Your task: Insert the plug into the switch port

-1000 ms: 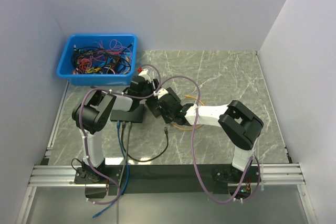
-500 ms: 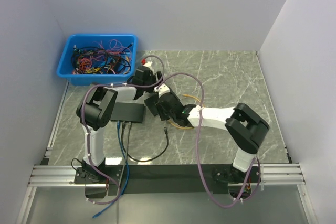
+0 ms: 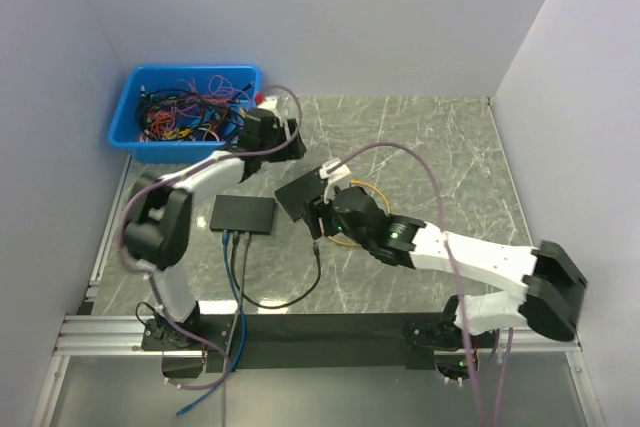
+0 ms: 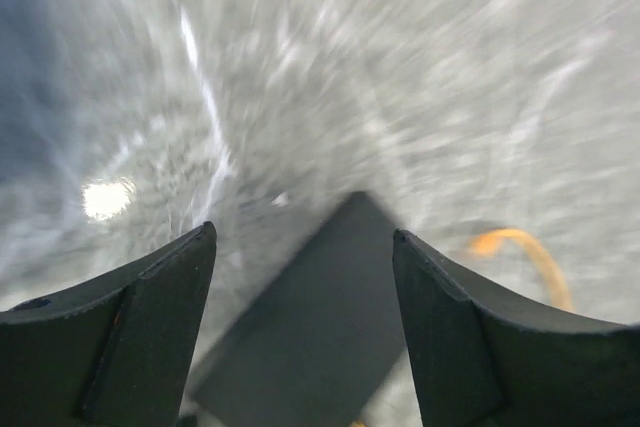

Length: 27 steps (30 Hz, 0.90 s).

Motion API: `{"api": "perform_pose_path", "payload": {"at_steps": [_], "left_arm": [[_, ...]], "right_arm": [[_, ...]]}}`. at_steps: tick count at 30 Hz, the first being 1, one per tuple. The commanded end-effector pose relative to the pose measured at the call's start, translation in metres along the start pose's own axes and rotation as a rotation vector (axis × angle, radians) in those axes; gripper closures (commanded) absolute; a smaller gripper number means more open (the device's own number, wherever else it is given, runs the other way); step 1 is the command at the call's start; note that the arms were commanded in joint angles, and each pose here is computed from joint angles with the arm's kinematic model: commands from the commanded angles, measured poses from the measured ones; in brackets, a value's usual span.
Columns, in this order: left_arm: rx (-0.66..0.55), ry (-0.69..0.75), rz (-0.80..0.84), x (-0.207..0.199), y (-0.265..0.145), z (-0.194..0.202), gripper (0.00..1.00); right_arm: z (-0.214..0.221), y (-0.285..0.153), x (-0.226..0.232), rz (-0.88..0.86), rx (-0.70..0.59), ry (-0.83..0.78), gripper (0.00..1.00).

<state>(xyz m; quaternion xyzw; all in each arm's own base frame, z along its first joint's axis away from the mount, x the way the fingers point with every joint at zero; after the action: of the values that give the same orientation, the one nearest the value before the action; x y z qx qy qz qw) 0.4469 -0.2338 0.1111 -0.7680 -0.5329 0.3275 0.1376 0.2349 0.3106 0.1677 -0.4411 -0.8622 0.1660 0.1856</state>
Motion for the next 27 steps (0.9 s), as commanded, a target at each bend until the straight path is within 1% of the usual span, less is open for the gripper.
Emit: {"api": "perform_pose_path", "payload": {"at_steps": [1, 2, 3, 4, 5, 6, 8, 9, 11, 12, 15, 16, 18, 20, 22, 23, 24, 27], "left_arm": [[-0.194, 0.045, 0.026, -0.021, -0.064, -0.067, 0.23], [-0.186, 0.045, 0.019, -0.02, -0.072, -0.064, 0.22], [-0.211, 0.044, 0.026, -0.022, -0.091, -0.067, 0.21], [-0.225, 0.042, 0.03, -0.023, -0.101, -0.067, 0.21], [-0.239, 0.039, 0.038, -0.023, -0.11, -0.066, 0.2], [-0.257, 0.037, 0.046, -0.022, -0.127, -0.06, 0.19], [-0.28, 0.03, 0.011, -0.013, -0.142, -0.055, 0.18], [-0.285, 0.025, 0.0, -0.008, -0.156, -0.044, 0.18], [-0.316, 0.006, -0.033, -0.002, -0.171, -0.037, 0.17], [-0.335, 0.0, -0.017, -0.006, -0.184, -0.027, 0.17], [-0.373, -0.049, 0.036, -0.012, -0.205, -0.012, 0.19], [-0.37, -0.059, 0.033, -0.01, -0.209, -0.006, 0.19], [-0.404, -0.093, 0.023, -0.005, -0.226, -0.001, 0.19], [-0.392, -0.112, 0.0, 0.002, -0.236, 0.007, 0.19], [-0.423, -0.14, 0.008, 0.002, -0.256, 0.005, 0.19], [-0.397, -0.146, -0.013, 0.007, -0.261, 0.013, 0.19], [-0.424, -0.165, -0.006, 0.006, -0.274, 0.007, 0.2], [-0.406, -0.181, -0.019, 0.008, -0.296, 0.01, 0.21]], "right_arm": [[-0.012, -0.029, 0.003, -0.042, -0.05, 0.036, 0.3], [-0.022, -0.04, 0.006, -0.07, -0.08, 0.047, 0.29], [-0.02, -0.045, 0.005, -0.076, -0.081, 0.05, 0.29], [-0.02, -0.051, 0.003, -0.074, -0.082, 0.051, 0.29], [-0.026, -0.062, 0.002, -0.083, -0.109, 0.061, 0.29], [-0.027, -0.067, 0.0, -0.083, -0.118, 0.065, 0.29], [-0.029, -0.08, -0.006, -0.081, -0.141, 0.075, 0.28], [-0.029, -0.084, -0.008, -0.085, -0.151, 0.077, 0.28], [-0.031, -0.094, -0.01, -0.099, -0.173, 0.084, 0.28], [-0.03, -0.096, -0.01, -0.104, -0.174, 0.086, 0.28], [-0.033, -0.107, -0.006, -0.154, -0.199, 0.098, 0.28], [-0.034, -0.111, -0.004, -0.17, -0.207, 0.102, 0.28], [-0.036, -0.119, -0.006, -0.187, -0.234, 0.115, 0.28], [-0.037, -0.127, -0.009, -0.19, -0.253, 0.131, 0.28], [-0.036, -0.132, -0.013, -0.183, -0.259, 0.146, 0.28], [-0.036, -0.136, -0.014, -0.187, -0.27, 0.156, 0.28], [-0.036, -0.138, -0.015, -0.185, -0.274, 0.168, 0.28], [-0.037, -0.144, -0.019, -0.181, -0.293, 0.206, 0.28]]}}
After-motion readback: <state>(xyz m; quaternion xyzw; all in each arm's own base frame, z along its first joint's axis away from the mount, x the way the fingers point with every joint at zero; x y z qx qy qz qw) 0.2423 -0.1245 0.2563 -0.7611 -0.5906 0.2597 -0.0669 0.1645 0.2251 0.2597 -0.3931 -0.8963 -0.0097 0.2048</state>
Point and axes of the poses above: each gripper's point midway between its finger pads, its own y axis out along the fingers, its own x axis along the line the jaws close on, z = x × y, the point moved 1 cm from there along -y, back along the fingers, and after that the axes turned 3 degrees about y, right-handed, at the moved point
